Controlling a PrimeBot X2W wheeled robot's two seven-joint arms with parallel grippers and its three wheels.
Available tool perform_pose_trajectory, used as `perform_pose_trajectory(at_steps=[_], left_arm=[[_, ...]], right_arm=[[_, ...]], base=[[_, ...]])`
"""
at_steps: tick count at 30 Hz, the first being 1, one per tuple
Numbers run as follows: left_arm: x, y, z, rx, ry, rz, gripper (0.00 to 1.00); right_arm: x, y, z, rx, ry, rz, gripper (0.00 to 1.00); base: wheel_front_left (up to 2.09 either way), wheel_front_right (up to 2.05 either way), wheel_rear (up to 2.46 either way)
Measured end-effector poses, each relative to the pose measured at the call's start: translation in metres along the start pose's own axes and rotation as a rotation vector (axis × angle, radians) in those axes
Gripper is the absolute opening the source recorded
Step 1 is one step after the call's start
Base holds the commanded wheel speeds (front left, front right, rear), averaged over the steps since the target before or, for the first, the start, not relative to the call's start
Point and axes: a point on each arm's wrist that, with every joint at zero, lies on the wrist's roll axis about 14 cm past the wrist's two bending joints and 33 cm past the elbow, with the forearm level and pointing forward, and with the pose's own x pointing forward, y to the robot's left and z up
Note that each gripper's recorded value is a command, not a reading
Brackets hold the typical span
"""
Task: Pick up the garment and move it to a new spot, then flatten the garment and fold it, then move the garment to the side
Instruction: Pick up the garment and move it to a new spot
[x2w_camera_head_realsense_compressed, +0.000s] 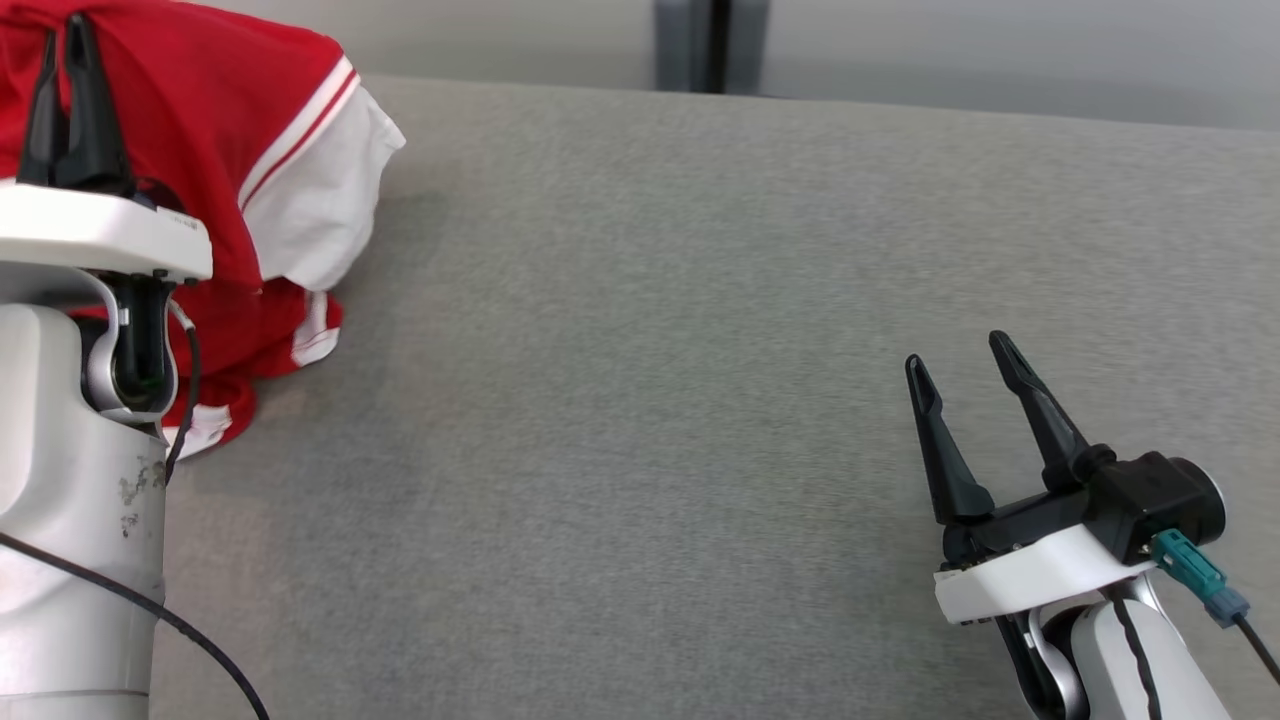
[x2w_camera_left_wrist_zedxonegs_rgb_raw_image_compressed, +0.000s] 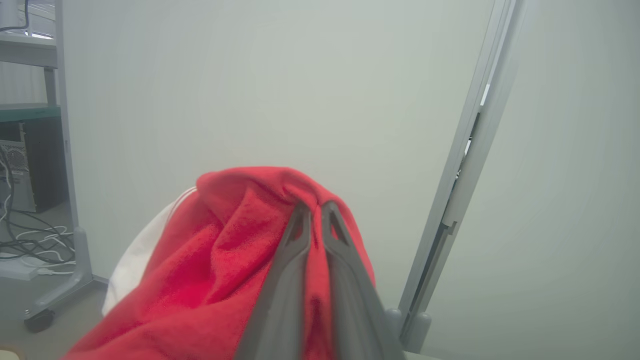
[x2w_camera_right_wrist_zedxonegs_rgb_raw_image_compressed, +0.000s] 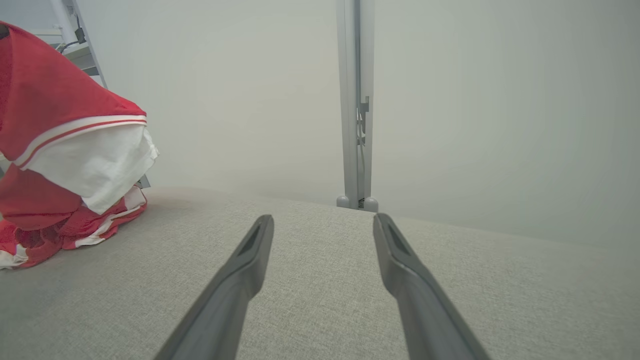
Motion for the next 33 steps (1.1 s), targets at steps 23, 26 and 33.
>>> perform_pose_trajectory(at_steps=[23, 26, 33], left_arm=[[-0.032, -0.261, 0.007, -0.19, 0.061, -0.61, 0.0], [-0.046, -0.289, -0.006, -0.225, 0.105, -0.664, 0.0], [-0.082, -0.323, -0.072, -0.189, 0.283, -0.733, 0.0]], right_arm=[[-0.122, -0.097, 0.063, -0.038, -0.114, -0.409, 1.0], [-0.138, -0.106, 0.067, -0.049, -0.121, -0.457, 1.0], [-0.154, -0.119, 0.066, -0.054, -0.11, -0.518, 1.0]], base=[[0.0, 0.0, 0.0], [0.0, 0.0, 0.0], [0.0, 0.0, 0.0]])
